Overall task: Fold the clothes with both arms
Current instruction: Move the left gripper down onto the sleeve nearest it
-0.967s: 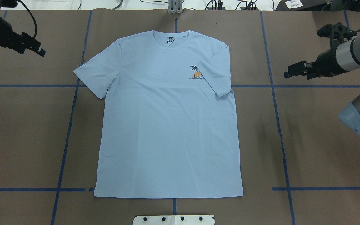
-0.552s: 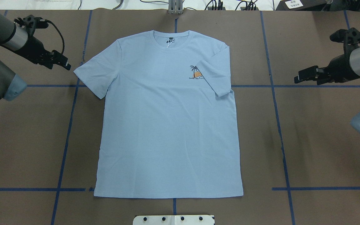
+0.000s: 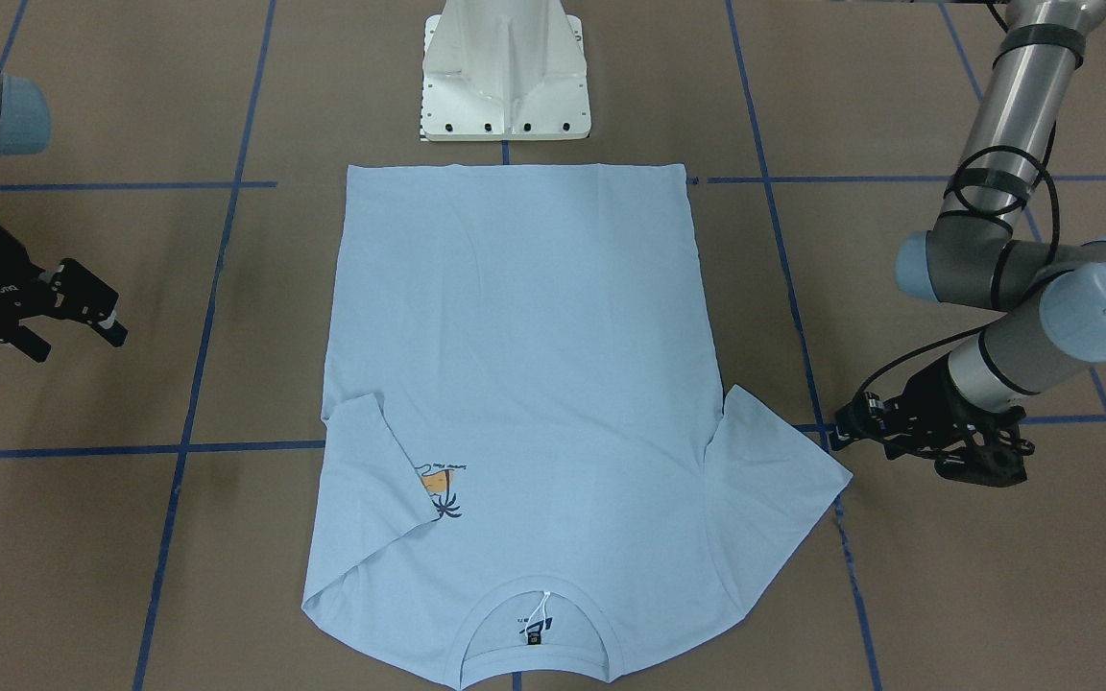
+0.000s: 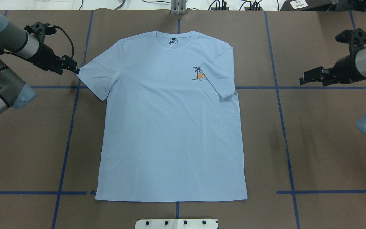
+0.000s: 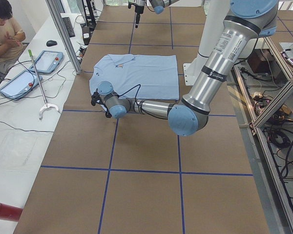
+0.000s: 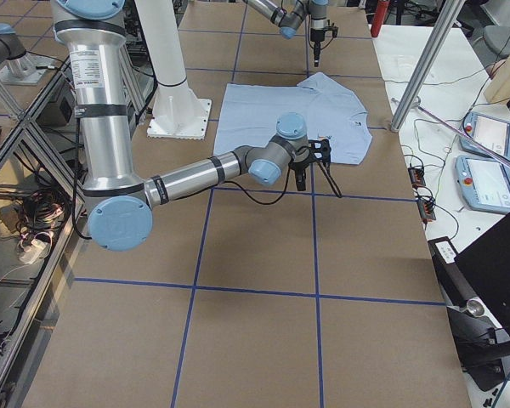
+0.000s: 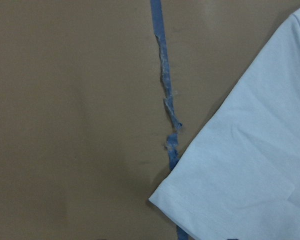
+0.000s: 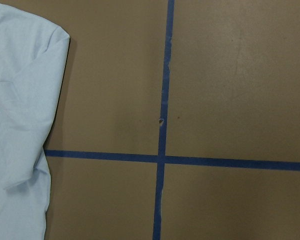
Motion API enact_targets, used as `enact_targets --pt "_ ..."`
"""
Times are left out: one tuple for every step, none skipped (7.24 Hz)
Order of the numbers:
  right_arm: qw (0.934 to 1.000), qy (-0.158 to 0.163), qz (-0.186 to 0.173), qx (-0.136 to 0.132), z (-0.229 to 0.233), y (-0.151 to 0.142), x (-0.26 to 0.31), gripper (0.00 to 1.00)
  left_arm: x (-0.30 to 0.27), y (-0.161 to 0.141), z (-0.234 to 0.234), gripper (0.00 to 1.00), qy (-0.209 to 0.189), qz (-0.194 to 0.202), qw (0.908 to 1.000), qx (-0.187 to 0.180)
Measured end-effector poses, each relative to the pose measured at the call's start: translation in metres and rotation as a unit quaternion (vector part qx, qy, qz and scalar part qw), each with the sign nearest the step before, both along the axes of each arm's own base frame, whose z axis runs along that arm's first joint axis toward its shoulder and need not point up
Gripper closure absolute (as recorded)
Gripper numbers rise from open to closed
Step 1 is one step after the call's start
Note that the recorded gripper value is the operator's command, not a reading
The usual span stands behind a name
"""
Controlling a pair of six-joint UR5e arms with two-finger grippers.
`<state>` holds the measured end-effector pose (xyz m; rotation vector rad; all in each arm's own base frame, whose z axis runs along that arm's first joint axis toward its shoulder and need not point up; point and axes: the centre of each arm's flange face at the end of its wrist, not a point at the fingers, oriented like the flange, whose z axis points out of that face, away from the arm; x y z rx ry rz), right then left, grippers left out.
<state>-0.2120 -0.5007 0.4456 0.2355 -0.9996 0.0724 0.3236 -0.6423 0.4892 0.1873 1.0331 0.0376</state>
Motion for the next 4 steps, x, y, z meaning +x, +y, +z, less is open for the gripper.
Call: enact_targets --pt "1.0 0.0 0.0 0.0 0.001 0.001 0.001 0.0 0.006 -0.009 -0.006 0.22 -0.01 -0.015 0.9998 0.007" --pt "1.0 -0.001 -0.001 0.0 0.001 0.001 0.001 0.0 0.012 -0.016 -0.01 0.23 -0.017 -0.024 0.9995 0.011" --pt "1.0 -0.002 -0.002 0.0 0.001 0.002 0.001 0.0 0.018 -0.017 -0.009 0.24 -0.022 -0.027 0.9993 0.011" --pt "1.0 -0.001 -0.002 -0.001 0.002 0.002 0.001 0.0 0.025 -0.016 -0.009 0.25 -0.024 -0.024 0.9994 0.01"
